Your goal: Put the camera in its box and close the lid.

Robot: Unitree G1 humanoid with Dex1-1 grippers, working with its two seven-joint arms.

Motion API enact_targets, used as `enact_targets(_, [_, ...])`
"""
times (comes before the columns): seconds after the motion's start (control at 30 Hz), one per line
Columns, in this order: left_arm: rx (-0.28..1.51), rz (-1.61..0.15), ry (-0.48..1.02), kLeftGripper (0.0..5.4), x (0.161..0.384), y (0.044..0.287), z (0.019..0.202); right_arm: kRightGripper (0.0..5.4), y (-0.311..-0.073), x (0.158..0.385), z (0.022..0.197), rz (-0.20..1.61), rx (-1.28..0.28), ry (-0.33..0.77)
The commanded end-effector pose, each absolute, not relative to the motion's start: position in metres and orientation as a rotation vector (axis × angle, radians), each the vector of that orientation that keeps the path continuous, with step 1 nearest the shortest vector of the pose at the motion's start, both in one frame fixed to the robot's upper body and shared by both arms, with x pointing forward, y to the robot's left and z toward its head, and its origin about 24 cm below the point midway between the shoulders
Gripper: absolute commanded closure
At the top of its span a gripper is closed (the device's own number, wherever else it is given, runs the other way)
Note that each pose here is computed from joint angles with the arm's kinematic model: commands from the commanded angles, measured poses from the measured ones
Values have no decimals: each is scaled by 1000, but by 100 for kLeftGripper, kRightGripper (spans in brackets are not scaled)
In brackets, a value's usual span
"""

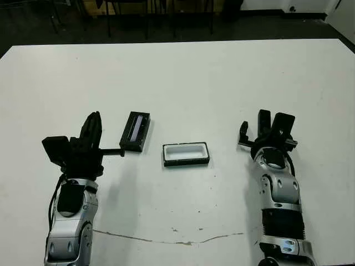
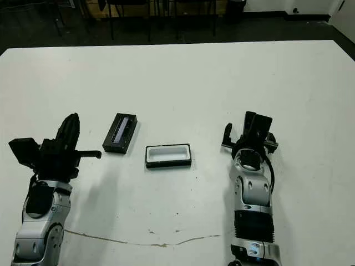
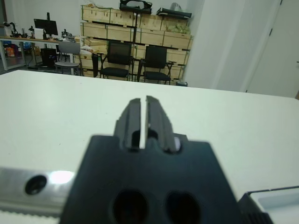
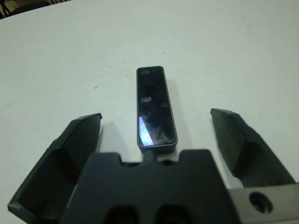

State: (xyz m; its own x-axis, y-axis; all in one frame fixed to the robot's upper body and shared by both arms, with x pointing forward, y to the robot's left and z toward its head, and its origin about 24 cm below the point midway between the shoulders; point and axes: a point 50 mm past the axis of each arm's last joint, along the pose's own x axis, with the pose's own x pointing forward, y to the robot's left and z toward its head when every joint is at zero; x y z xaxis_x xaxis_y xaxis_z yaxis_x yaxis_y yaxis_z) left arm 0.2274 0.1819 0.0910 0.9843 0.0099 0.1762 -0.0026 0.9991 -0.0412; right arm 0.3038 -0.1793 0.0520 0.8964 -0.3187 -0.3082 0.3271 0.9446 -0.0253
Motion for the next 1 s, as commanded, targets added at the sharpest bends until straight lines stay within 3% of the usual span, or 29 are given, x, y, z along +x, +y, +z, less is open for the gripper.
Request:
enact_targets(0.03, [-44, 7, -144, 540, 226, 183, 86, 46, -179, 300, 40, -355, 27, 364])
enact_targets(0.77, [-74, -1, -151, 540, 225, 182, 86, 452, -181, 299, 42, -378, -19, 345])
enact_targets(1.0, [-86, 2, -140, 540, 224, 181, 87, 477, -184, 297, 42, -408, -28, 338])
